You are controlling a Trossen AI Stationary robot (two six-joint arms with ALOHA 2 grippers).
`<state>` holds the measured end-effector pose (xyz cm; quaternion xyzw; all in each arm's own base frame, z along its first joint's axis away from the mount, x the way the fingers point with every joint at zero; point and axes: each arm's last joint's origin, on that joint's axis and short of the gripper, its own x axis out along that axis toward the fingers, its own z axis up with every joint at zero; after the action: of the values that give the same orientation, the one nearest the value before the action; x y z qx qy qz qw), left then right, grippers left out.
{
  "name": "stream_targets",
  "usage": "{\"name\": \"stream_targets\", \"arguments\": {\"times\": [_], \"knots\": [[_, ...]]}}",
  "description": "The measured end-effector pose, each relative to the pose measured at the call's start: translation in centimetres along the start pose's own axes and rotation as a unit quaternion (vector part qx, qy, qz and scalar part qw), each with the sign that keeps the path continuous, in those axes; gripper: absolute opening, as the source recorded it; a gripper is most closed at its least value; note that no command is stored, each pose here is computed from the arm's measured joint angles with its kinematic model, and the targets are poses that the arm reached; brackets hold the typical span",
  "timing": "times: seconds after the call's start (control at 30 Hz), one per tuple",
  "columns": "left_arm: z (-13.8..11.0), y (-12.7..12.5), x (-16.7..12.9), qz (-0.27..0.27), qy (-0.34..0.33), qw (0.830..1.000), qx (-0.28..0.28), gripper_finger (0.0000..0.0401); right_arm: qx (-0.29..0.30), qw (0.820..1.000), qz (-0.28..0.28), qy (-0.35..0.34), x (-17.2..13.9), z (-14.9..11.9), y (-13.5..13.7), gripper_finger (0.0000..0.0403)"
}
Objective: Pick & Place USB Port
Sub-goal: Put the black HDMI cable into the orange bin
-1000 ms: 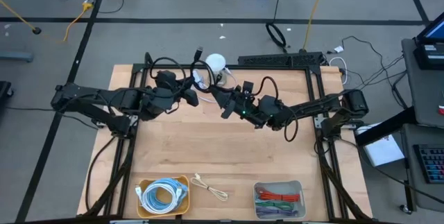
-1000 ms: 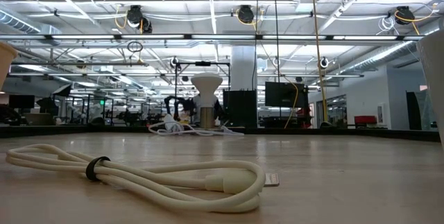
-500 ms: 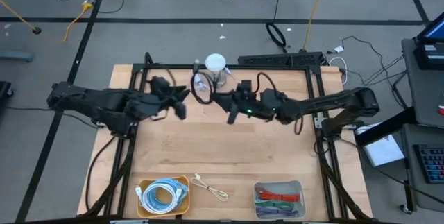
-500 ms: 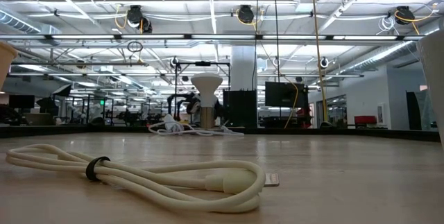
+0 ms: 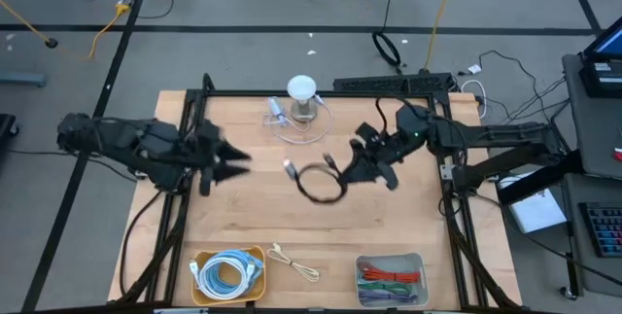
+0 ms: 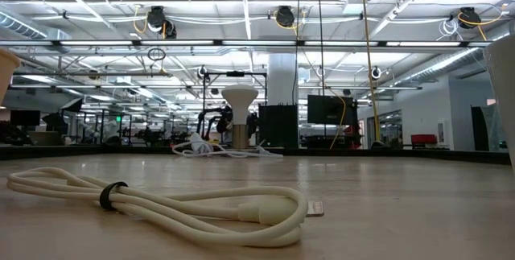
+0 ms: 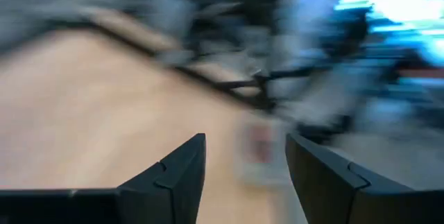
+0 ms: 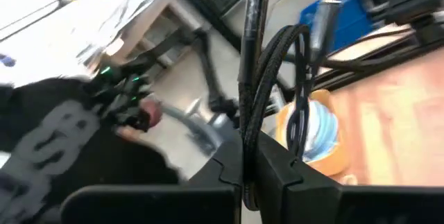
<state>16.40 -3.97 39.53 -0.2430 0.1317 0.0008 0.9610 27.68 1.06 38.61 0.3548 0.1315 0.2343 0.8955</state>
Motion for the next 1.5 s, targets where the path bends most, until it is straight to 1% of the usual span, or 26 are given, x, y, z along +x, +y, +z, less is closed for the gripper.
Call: {"name": "stream_targets", "arguments": {"times": [0.03, 0.07, 0.13, 0.17, 0.23, 0.3, 0.4, 0.5, 0.63, 0.7, 0.87, 0.97, 1.03, 1.1, 1.2, 1.3, 1.33, 1.43, 1.5], "knots": [[0.0, -0.2, 0.9, -0.053, -0.004, 0.999, -0.006, 0.0205, -0.006, 1.0, 0.004, 0.003, 0.1, -0.1, 0.1, 0.0005], [-0.2, -0.2, 2.0, -0.092, -0.014, 0.996, -0.015, 0.0207, -0.011, 1.0, 0.004, 0.005, 0.2, -0.2, 0.2, 0.0005], [-1.1, 0.1, 3.9, -0.131, -0.026, 0.99, -0.044, 0.0208, -0.027, 1.0, -0.007, -0.001, 0.3, -0.3, 0.1, 0.0005], [-1.9, 0.5, 4.9, -0.134, -0.023, 0.989, -0.055, 0.0209, -0.035, 0.999, -0.015, -0.008, 0.4, -0.3, 0.1, 0.0005], [-3.1, 1.4, 6.5, -0.13, -0.027, 0.989, -0.071, 0.0209, -0.051, 0.998, -0.016, -0.015, 0.7, -0.3, 0.0, 0.0005], [-4.6, 2.4, 7.7, -0.117, -0.026, 0.989, -0.09, 0.0209, -0.058, 0.998, -0.015, -0.014, 0.8, -0.4, 0.2, 0.0005], [-6.0, 3.3, 9.0, -0.124, -0.052, 0.985, -0.105, 0.0209, -0.066, 0.998, -0.011, -0.017, 0.9, -0.4, 0.4, 0.0005], [-5.8, 3.1, 9.1, -0.148, -0.084, 0.98, -0.103, 0.0209, -0.066, 0.998, -0.012, -0.019, 1.0, -0.5, 0.5, 0.0005], [-5.6, 3.0, 9.2, -0.156, -0.101, 0.98, -0.064, 0.0209, -0.066, 0.998, -0.005, -0.022, 1.0, -0.5, 0.7, 0.0005], [-5.3, 3.1, 9.1, -0.159, -0.109, 0.98, -0.054, 0.0209, -0.064, 0.998, -0.004, -0.021, 1.2, -0.5, 0.6, 0.0005], [-5.1, 3.6, 9.2, -0.156, -0.11, 0.98, -0.051, 0.0209, -0.052, 0.998, 0.001, -0.019, 2.2, -0.6, 0.0, 0.0004], [-4.9, 4.0, 9.1, -0.16, -0.106, 0.981, -0.041, 0.0209, -0.029, 0.999, 0.015, 0.011, 3.0, -1.1, -0.7, 0.0004], [-4.5, 4.4, 8.4, -0.164, -0.097, 0.981, -0.038, 0.0209, -0.013, 0.999, 0.031, 0.033, 3.9, -1.6, -1.1, 0.0004], [-3.6, 4.5, 7.8, -0.17, -0.089, 0.981, -0.035, 0.0209, -0.001, 0.997, 0.051, 0.059, 4.5, -2.2, -1.0, 0.0004], [-3.3, 5.0, 7.1, -0.173, -0.029, 0.984, -0.038, 0.0209, 0.013, 0.994, 0.073, 0.085, 5.1, -2.8, -0.7, 0.0004], [-3.0, 5.1, 6.6, -0.184, 0.035, 0.982, -0.039, 0.0209, 0.018, 0.992, 0.077, 0.097, 5.3, -3.3, -0.4, 0.0004], [-2.9, 5.0, 6.5, -0.191, 0.047, 0.98, -0.038, 0.0209, 0.018, 0.992, 0.075, 0.096, 5.3, -3.3, -0.4, 0.0004], [-2.7, 4.8, 6.3, -0.211, 0.073, 0.974, -0.038, 0.0209, 0.025, 0.992, 0.068, 0.101, 5.3, -3.5, -0.5, 0.0004], [-2.3, 4.5, 6.6, -0.229, 0.075, 0.97, -0.041, 0.0209, 0.034, 0.991, 0.057, 0.112, 5.3, -3.7, -0.7, 0.0004]]}}
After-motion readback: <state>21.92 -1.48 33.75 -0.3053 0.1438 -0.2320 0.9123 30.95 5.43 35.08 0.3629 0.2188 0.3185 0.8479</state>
